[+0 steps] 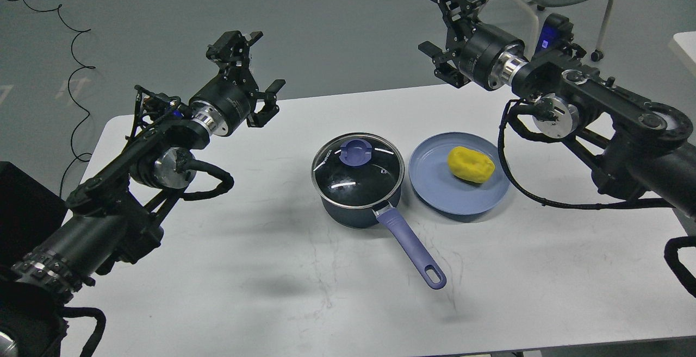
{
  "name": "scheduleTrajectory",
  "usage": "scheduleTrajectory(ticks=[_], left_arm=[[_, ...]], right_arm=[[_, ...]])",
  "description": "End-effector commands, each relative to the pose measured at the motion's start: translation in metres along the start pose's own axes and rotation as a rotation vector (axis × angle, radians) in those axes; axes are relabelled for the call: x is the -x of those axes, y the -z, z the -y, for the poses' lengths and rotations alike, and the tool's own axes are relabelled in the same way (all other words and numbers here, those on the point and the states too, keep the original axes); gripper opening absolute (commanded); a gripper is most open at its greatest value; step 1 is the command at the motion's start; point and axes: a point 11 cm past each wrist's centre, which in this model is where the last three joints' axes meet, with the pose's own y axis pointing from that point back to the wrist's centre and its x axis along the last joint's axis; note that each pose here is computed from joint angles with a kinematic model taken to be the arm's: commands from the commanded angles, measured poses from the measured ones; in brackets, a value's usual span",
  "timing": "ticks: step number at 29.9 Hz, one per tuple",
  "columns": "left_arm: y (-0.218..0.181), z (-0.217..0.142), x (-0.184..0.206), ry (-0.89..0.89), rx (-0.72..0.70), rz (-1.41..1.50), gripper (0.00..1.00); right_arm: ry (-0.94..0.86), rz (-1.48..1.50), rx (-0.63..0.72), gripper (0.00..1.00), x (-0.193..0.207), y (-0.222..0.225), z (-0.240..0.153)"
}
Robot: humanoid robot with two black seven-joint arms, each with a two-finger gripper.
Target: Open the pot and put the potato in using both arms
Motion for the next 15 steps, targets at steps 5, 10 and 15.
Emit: scheduleTrajectory(ticks=[5, 10, 15], left_arm=[[-0.006, -0.004, -0.009, -0.017, 0.017, 0.007, 0.98], [-0.01, -0.005, -0.012, -0.023, 0.029, 0.0, 0.98], [-0.009, -0.006, -0.013, -0.02, 0.028, -0.005, 0.98]], right_arm=[[-0.019, 0.046, -0.026, 1.0, -0.021, 0.004, -0.003], [-0.022, 0.065, 0.001, 1.0, -0.02, -0.011, -0.006], [-0.013, 0.077, 0.019, 1.0, -0.014, -0.015, -0.003]])
